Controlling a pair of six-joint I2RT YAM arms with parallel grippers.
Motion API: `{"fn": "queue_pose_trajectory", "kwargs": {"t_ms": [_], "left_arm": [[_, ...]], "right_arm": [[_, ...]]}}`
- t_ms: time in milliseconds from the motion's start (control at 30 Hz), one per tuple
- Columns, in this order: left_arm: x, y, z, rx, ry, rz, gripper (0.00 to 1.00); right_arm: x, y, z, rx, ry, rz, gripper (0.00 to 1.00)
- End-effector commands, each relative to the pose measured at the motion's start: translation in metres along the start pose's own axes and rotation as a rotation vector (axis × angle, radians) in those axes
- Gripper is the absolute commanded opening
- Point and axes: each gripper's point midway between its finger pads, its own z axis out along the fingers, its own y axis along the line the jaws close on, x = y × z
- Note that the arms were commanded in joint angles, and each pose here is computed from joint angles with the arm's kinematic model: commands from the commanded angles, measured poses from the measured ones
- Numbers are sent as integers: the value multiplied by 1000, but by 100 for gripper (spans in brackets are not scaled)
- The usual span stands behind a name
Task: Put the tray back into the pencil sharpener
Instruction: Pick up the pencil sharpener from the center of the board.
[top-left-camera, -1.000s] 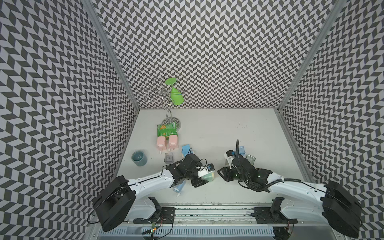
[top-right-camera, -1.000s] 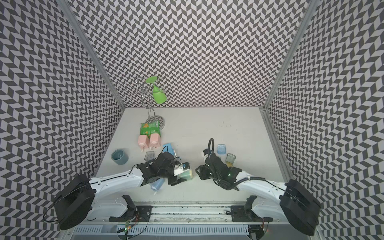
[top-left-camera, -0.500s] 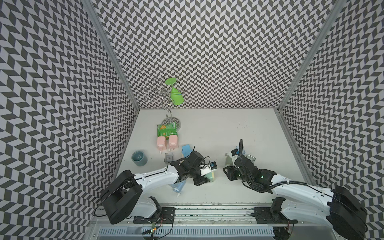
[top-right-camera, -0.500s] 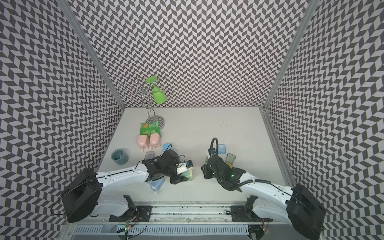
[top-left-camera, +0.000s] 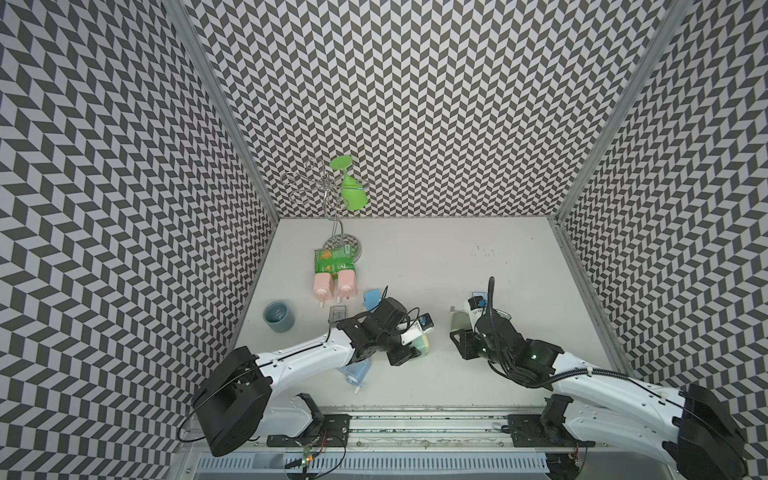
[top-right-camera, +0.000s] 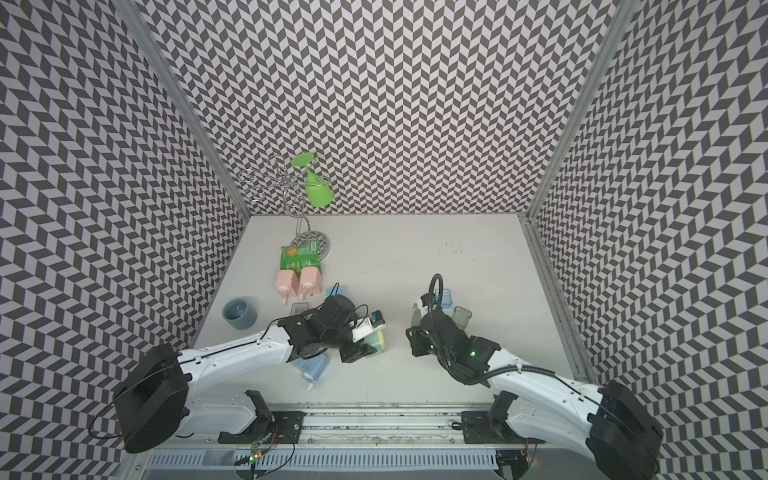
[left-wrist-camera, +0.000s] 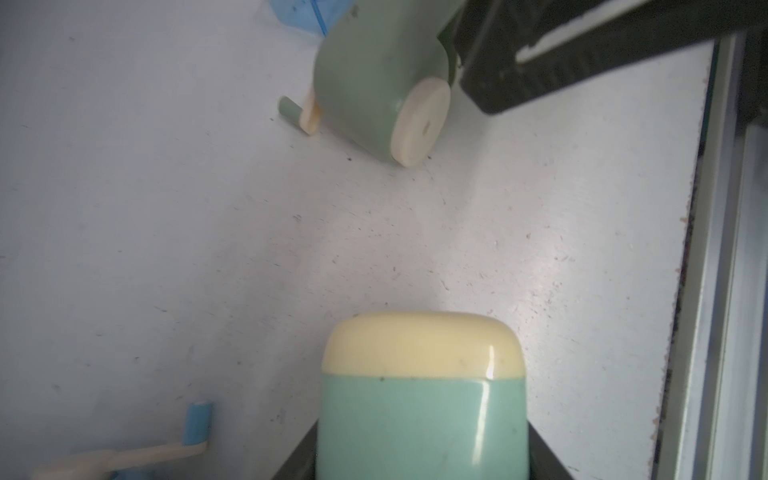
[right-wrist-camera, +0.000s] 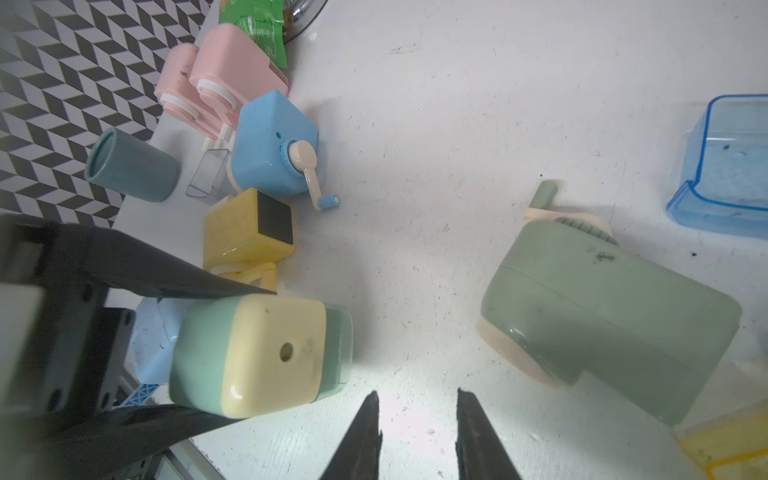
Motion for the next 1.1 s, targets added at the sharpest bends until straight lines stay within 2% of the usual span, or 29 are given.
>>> {"fn": "queue_pose_trajectory", "kwargs": {"t_ms": [0,133,233,467,567,667,867,1067], "left_arm": [[-56,26,-37,-127,-171,-117,0],[-82,59,-77,-302,-292,-278,0],[-90,85,-103,-435,-346,-406,0],[-78,157,-119,-658,-228,-678,0],[-72,184,-116,-768,-175,-757,0],[-66,205,-107,-817,-123,-802,0],[-47,251,-79,-794,-52,-925,0],[-30,283,-47,-794,-8,-961,0]], "right_arm": [[-20,3,-8,-15,-93,17,32],[-25,1,-12,-23,-127,28,32],[-28,0,-13,-20,-134,27,32],[-33,0,-16,-15,-147,18,32],[-34,1,-15,-21,-147,20,32],[-34,3,-14,-30,-148,22,32],[-34,1,-11,-18,-143,13,32],[-33,2,-7,-22,-133,12,32]]}}
